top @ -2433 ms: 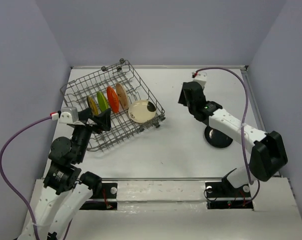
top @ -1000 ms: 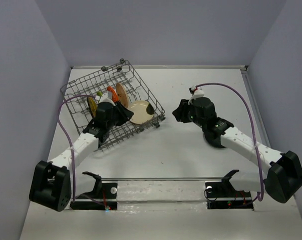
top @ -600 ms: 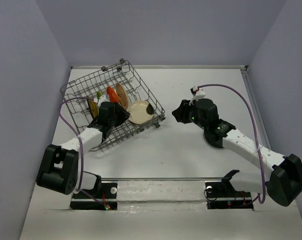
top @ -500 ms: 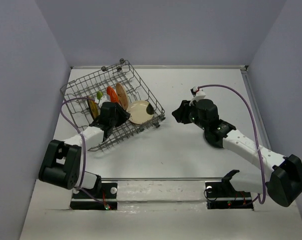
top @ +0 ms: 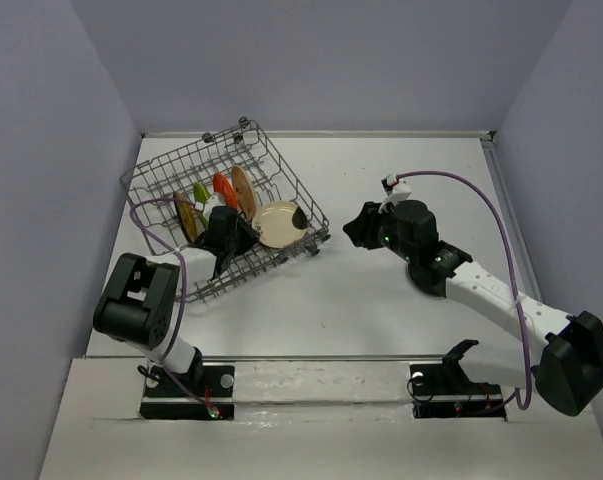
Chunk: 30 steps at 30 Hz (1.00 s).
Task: Load the plates into the dish rack
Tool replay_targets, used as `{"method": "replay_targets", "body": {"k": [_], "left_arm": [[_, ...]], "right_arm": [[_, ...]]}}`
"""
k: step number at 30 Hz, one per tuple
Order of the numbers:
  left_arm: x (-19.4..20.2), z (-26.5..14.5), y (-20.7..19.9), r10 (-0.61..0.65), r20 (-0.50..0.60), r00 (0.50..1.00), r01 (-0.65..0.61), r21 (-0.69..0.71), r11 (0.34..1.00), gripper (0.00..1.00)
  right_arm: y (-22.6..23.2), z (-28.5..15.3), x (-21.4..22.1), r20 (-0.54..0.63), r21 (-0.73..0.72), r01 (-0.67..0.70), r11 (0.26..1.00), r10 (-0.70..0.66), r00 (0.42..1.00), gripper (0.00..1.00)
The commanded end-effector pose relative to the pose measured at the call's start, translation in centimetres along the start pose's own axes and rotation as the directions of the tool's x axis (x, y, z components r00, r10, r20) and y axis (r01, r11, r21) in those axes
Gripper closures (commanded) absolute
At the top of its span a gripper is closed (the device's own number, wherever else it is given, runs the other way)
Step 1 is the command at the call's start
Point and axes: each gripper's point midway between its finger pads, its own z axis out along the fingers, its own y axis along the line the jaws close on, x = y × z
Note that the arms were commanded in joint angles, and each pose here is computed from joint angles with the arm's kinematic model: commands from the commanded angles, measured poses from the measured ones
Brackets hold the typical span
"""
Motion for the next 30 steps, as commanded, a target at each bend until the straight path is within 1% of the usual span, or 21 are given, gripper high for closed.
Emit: {"method": "replay_targets", "body": {"k": [1,8,11,12,13,19,20,22,23,25,27,29,30], "left_arm": [[-1.4,0.7,-1.8,-0.01,0.054,0.999,0.007,0.054,0.999,0.69],[-1.5,0.9,-1.3,-0.006,0.075,0.997,0.002,0.042,0.999,0.79],[-1.7,0.8,-1.2,-0.006,0.092,0.996,0.002,0.039,0.999,0.85],[-1.7,0.7,-1.1,-0.006,0.094,0.996,0.002,0.042,0.999,0.88],[-1.7,0.6,-1.2,-0.005,0.096,0.995,0.001,0.044,0.999,0.94],[-2.5,-0.8,-2.4,-0.018,0.14,0.99,0.003,0.108,0.994,0.94],[-3.1,-1.6,-3.1,-0.023,0.16,0.987,0.001,0.134,0.991,0.94],[-3.4,-2.4,-3.3,-0.026,0.183,0.983,-0.001,0.145,0.989,0.94],[-4.3,-3.4,-4.3,-0.037,0.213,0.976,-0.002,0.18,0.984,0.94],[-4.7,-4.4,-4.5,-0.04,0.241,0.97,-0.01,0.203,0.979,0.94],[-5.7,-6.0,-5.5,-0.056,0.282,0.958,-0.014,0.242,0.97,0.94],[-6.4,-7.1,-5.9,-0.058,0.315,0.947,-0.027,0.259,0.966,0.94],[-6.9,-8.0,-6.5,-0.065,0.335,0.94,-0.034,0.282,0.959,0.94]], "right_arm": [[1.2,-0.4,-1.5,0.064,-0.052,-0.004,0.999,0.007,0.998,0.57],[1.3,-0.4,-1.7,0.067,-0.053,-0.004,0.999,0.007,0.998,0.57],[1.3,-0.5,-1.8,0.07,-0.055,-0.002,0.999,0.006,0.998,0.57],[1.5,-0.5,-1.8,0.068,-0.064,-0.003,0.998,0.007,0.998,0.57],[1.9,-0.6,-1.7,0.059,-0.084,-0.003,0.996,0.008,0.998,0.57],[2.5,-1.0,-2.0,0.062,-0.114,0.004,0.994,0.003,0.998,0.57],[2.7,-1.0,-2.0,0.06,-0.121,0.006,0.993,0.001,0.998,0.57],[3.1,-1.0,-1.9,0.054,-0.143,0.013,0.99,-0.006,0.999,0.57],[3.2,-1.0,-1.9,0.051,-0.153,0.017,0.988,-0.009,0.999,0.57],[3.7,-1.0,-1.9,0.052,-0.181,0.026,0.983,-0.017,0.999,0.57],[4.2,-1.0,-2.1,0.061,-0.205,0.033,0.978,-0.021,0.998,0.53],[4.9,-1.1,-2.2,0.061,-0.241,0.045,0.969,-0.031,0.998,0.45],[5.1,-1.0,-2.3,0.067,-0.253,0.05,0.966,-0.034,0.997,0.43]]}}
